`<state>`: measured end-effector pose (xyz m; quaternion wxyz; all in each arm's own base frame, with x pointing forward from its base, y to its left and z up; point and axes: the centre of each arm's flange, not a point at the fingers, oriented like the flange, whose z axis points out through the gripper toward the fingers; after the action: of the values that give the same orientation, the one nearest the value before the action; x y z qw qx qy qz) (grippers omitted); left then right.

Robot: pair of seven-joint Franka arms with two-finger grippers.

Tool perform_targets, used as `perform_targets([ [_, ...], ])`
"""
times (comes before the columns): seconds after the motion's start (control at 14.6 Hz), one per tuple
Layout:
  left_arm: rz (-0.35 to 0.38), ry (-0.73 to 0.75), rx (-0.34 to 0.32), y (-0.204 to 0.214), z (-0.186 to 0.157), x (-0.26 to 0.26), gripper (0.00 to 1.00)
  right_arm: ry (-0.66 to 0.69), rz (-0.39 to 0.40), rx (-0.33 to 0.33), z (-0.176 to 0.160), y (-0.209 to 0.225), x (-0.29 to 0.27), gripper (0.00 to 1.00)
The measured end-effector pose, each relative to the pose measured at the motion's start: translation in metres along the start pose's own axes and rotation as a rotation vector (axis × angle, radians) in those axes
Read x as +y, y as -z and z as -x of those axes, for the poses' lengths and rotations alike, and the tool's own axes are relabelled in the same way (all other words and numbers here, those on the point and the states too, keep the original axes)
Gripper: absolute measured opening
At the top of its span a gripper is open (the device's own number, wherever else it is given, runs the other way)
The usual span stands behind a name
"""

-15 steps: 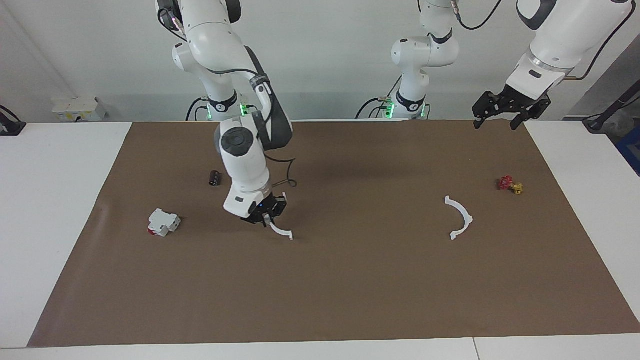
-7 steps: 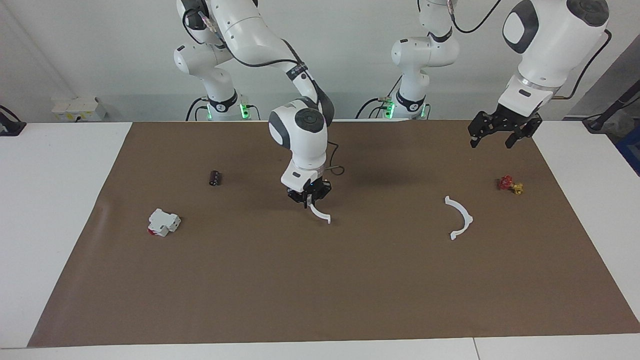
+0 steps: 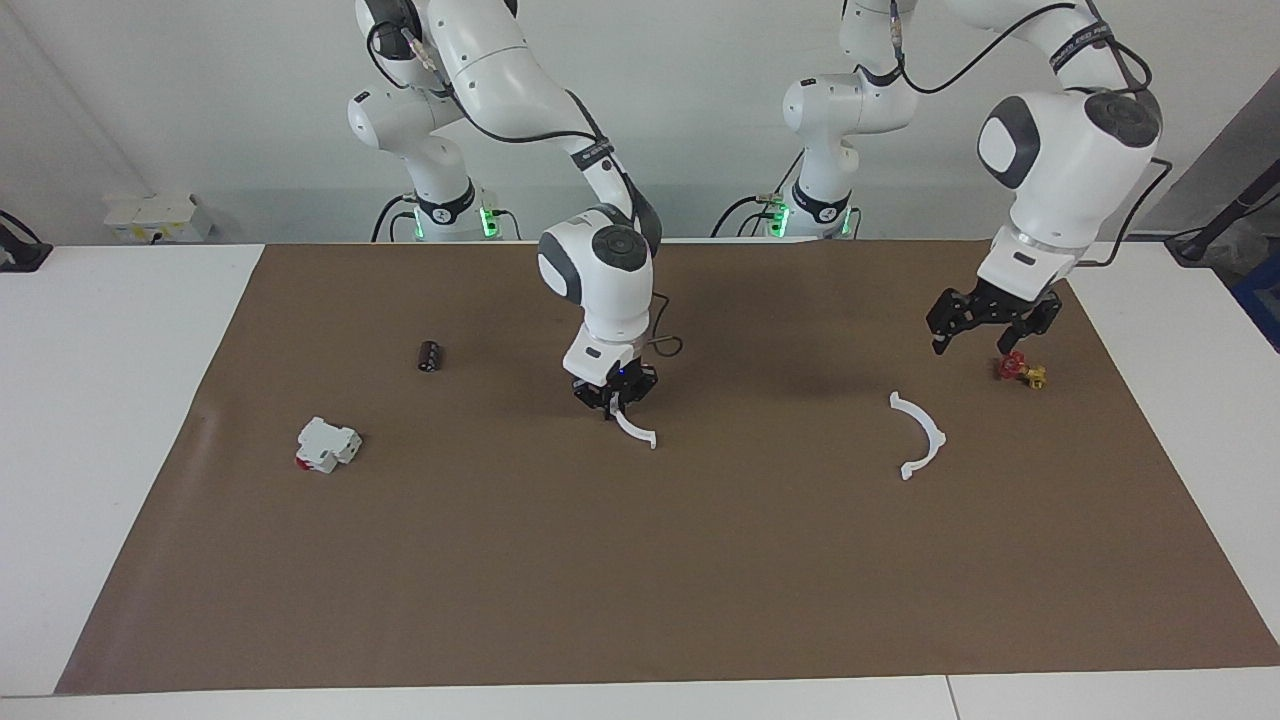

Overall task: Assemble drain pipe with both arms
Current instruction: 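Carry the half-ring toward the table centre while the left gripper reaches the other half, then set the half-ring down with the right gripper while the left gripper grasps its half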

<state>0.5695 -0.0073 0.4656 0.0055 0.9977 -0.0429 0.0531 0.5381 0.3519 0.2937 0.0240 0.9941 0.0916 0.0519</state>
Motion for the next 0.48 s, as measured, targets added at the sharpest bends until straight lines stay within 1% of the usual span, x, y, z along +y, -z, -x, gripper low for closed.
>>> perform_targets([
  [0.07, -0.001, 0.002, 0.010, -0.019, -0.003, -0.003, 0.97, 0.000, -0.003, 0.006, 0.000, 0.000, 0.000, 0.21],
  [0.14, -0.003, 0.001, 0.022, -0.037, -0.004, -0.006, 0.94, 0.000, -0.004, 0.008, 0.000, -0.001, 0.000, 0.21],
  [0.27, -0.007, 0.000, 0.033, -0.068, -0.004, -0.015, 0.93, 0.001, -0.003, 0.004, 0.002, -0.003, 0.000, 0.21],
  [0.34, -0.008, -0.003, 0.033, -0.083, -0.004, -0.019, 0.93, 0.001, -0.002, 0.003, 0.002, -0.003, 0.001, 0.26],
  [0.48, -0.010, 0.004, 0.036, -0.108, -0.006, -0.027, 0.92, 0.000, -0.003, 0.005, 0.002, -0.003, 0.001, 0.47],
])
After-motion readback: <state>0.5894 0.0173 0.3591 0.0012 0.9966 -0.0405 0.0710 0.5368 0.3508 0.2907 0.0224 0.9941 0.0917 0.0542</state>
